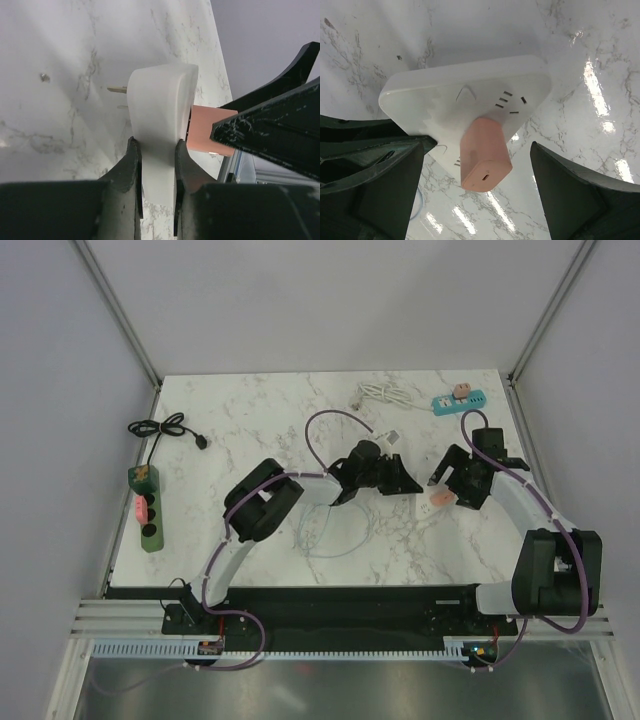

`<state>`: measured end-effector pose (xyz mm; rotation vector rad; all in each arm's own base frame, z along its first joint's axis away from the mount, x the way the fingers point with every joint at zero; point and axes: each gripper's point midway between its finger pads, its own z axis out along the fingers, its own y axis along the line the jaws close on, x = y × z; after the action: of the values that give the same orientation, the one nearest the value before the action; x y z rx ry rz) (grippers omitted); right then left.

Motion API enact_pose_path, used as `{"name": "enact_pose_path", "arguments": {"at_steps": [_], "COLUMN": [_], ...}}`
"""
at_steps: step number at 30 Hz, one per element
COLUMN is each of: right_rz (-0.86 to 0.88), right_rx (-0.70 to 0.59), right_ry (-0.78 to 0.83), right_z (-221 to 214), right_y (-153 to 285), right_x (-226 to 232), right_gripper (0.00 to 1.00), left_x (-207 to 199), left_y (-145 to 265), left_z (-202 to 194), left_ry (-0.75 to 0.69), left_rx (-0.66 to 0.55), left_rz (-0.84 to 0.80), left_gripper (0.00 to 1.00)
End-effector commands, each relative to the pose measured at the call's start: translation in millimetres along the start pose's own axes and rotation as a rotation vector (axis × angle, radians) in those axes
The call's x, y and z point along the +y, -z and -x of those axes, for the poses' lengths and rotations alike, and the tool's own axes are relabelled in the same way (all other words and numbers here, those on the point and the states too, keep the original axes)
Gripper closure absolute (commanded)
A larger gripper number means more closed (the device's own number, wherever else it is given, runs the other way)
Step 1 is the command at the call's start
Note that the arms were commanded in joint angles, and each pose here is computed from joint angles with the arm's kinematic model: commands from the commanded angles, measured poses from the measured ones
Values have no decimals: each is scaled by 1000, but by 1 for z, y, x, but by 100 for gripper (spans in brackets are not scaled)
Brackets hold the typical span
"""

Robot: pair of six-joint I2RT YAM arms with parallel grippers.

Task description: Pull the plug off the socket

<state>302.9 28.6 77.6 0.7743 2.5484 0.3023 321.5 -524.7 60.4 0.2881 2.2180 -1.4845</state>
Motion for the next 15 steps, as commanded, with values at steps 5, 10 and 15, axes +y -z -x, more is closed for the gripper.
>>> {"name": "enact_pose_path", "arguments": {"at_steps": [5, 10, 15], "right_rz": [103, 129, 104], "right_rx": [9, 52, 58], "right_ry": [-39, -55, -71], "right_z": [7, -12, -23], "right_y": [3, 3, -4], "right_x": [19, 16, 6], "right_gripper": [6, 7, 10], "left_x": [16, 1, 8], "left_y": [28, 30, 32], "left_z": [-11, -23, -26], "left_ry": [-28, -40, -32], "left_rx": [-42, -79, -156], "left_rz": [134, 154, 223], "left_gripper": [98, 98, 98]}}
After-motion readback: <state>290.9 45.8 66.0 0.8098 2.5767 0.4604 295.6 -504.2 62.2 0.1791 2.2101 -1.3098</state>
